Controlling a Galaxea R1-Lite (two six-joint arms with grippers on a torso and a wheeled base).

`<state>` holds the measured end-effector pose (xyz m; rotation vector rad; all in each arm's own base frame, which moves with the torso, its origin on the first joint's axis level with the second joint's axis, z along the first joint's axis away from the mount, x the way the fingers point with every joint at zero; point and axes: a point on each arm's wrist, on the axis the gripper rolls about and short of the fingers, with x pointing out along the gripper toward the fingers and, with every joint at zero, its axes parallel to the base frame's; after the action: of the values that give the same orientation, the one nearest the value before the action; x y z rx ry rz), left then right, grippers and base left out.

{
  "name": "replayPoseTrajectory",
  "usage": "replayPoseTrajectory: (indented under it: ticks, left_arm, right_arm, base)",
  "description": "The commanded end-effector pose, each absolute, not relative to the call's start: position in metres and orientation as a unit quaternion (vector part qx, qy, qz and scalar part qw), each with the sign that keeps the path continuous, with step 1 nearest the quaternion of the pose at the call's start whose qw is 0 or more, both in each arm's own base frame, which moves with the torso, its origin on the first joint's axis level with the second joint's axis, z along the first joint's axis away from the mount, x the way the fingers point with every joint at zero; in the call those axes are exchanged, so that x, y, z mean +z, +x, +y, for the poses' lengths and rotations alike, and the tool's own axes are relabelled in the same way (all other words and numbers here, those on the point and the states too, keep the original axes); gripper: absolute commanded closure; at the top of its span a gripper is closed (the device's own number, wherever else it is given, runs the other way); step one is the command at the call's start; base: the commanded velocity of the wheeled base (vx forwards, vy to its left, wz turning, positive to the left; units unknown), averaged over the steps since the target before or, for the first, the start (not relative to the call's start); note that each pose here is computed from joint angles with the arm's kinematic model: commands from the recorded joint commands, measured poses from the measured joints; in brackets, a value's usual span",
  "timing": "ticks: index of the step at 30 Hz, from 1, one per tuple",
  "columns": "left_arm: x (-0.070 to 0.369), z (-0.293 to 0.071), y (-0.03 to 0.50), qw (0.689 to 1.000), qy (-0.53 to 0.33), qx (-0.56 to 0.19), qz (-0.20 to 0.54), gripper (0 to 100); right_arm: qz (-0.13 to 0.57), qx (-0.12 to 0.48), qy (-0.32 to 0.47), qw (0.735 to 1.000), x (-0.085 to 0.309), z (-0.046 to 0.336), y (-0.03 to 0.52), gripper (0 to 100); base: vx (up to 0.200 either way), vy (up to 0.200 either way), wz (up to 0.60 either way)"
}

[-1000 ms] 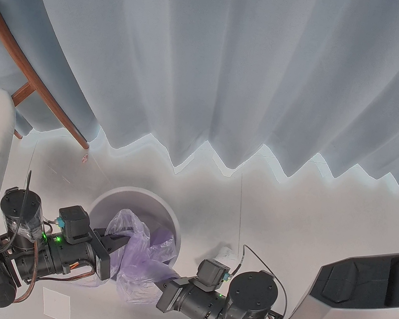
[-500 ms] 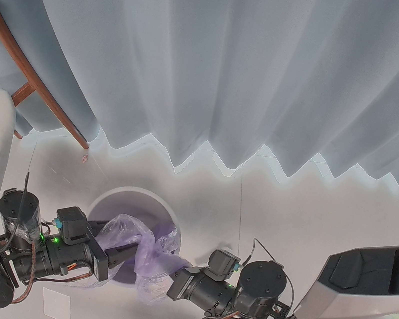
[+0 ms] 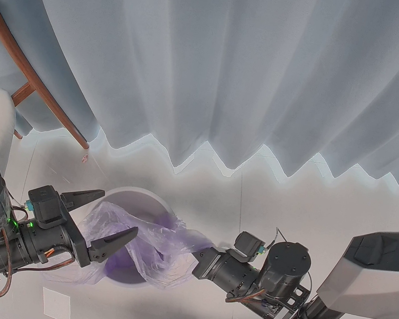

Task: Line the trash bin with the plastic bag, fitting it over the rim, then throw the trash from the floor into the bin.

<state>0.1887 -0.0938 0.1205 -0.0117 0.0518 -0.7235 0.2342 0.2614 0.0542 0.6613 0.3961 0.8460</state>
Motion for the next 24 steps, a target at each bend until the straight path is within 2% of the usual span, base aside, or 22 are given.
replayPoseTrajectory:
  ticks: [1, 8, 13, 24]
  left_arm:
    - [0.121, -0.083, 0.193, 0.944, -0.006, -0.329, 0.025, 0]
    - [0.105, -0.07, 0.213, 0.956, -0.005, -0.29, 0.055, 0]
    - [0.104, -0.064, 0.216, 0.946, -0.011, -0.319, 0.059, 0]
    - [0.095, -0.055, 0.209, 0.941, -0.011, -0.328, 0.082, 0]
  right_arm:
    - [0.163, 0.404, 0.325, 0.839, 0.072, 0.25, 0.236, 100]
    - [0.165, 0.402, 0.325, 0.84, 0.071, 0.245, 0.24, 100]
    - [0.165, 0.402, 0.325, 0.84, 0.071, 0.245, 0.24, 100]
    - [0.14, 0.393, 0.341, 0.843, 0.086, 0.232, 0.252, 100]
  base:
    - [0.0, 0.0, 0.0]
    - [0.0, 0.0, 0.0]
    - [0.0, 0.0, 0.0]
    - [0.0, 0.0, 0.0]
